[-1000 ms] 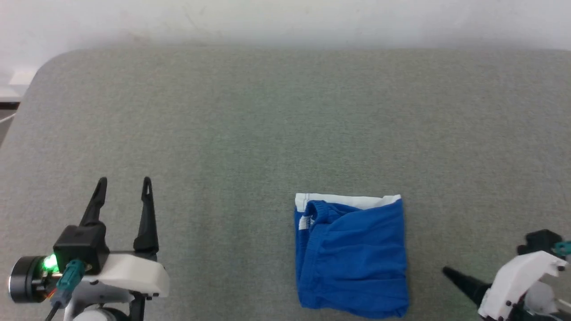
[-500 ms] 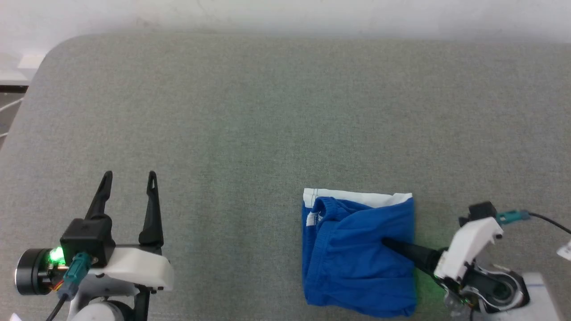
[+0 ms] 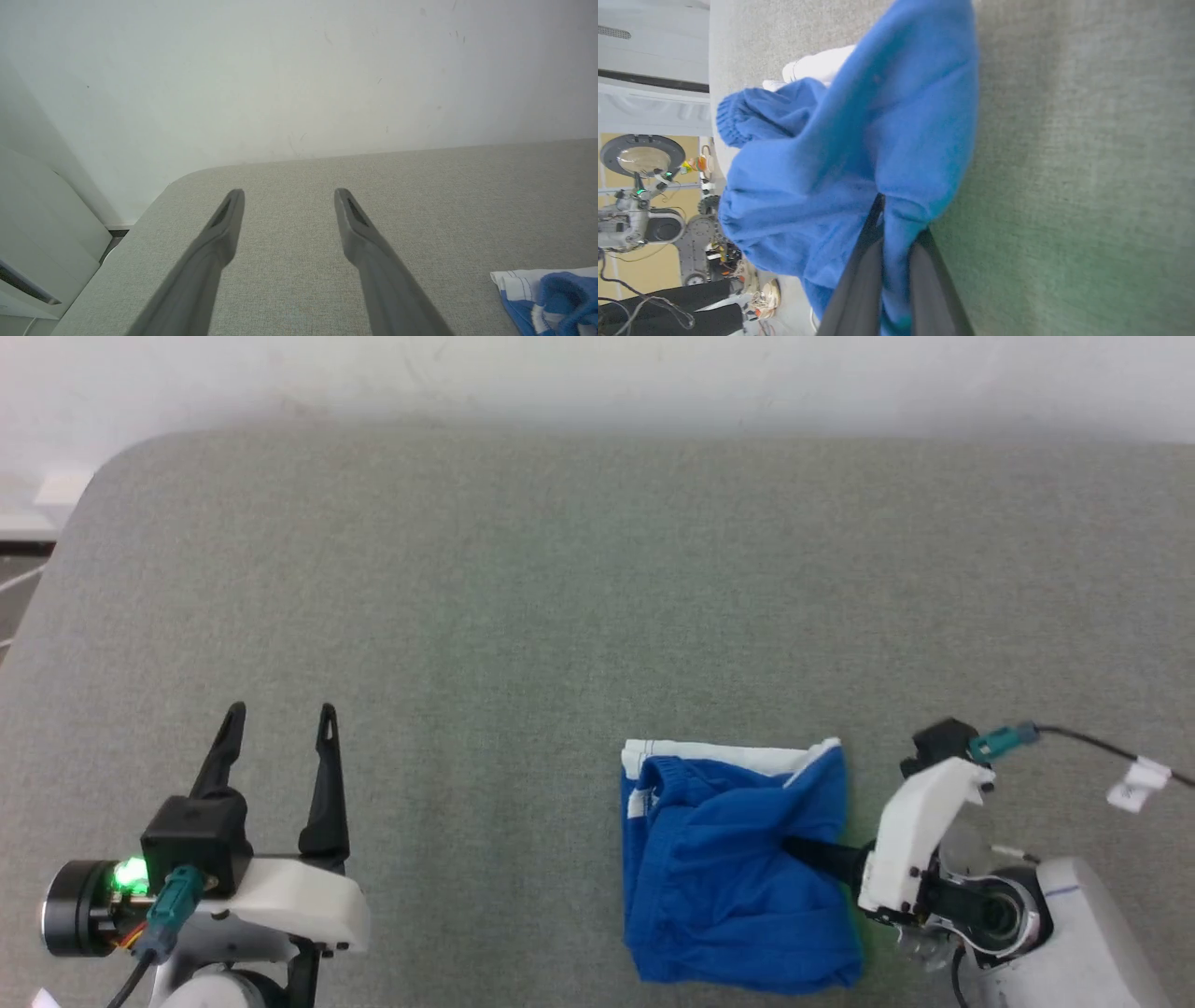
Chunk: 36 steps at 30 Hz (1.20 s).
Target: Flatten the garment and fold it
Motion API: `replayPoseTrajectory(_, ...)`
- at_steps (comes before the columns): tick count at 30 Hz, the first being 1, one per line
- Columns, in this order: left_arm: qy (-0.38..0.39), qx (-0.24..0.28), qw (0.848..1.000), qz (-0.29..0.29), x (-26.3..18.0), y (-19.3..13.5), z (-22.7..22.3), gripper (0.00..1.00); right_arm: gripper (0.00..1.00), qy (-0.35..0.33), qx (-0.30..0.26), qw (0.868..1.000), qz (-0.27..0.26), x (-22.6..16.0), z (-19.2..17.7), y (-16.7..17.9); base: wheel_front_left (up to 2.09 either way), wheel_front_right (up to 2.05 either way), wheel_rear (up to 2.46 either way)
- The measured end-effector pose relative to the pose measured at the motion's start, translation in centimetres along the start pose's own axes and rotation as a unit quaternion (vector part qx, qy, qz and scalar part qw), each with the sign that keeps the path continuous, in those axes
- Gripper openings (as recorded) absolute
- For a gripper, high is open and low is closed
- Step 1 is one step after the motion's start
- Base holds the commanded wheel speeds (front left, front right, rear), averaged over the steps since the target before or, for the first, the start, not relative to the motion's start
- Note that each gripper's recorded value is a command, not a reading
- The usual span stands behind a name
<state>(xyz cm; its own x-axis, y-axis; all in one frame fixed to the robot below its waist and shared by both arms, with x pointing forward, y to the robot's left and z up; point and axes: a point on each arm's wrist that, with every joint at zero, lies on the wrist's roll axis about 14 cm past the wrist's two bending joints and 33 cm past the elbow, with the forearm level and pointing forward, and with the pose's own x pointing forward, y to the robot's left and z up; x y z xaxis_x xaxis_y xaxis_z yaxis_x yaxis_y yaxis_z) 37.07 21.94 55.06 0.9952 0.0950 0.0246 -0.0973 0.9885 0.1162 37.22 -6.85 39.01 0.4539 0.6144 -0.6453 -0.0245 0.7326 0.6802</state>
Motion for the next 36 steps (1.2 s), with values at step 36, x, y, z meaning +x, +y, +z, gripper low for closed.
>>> replayPoseTrajectory(36, -0.004, -0.058, 0.966, -0.251, 8.9, -19.1, -0.2, 1.0, 0.0, -0.085, -0.337, 0.828, -0.44, -19.2, 15.5, -21.1, 0.0, 0.0, 0.0)
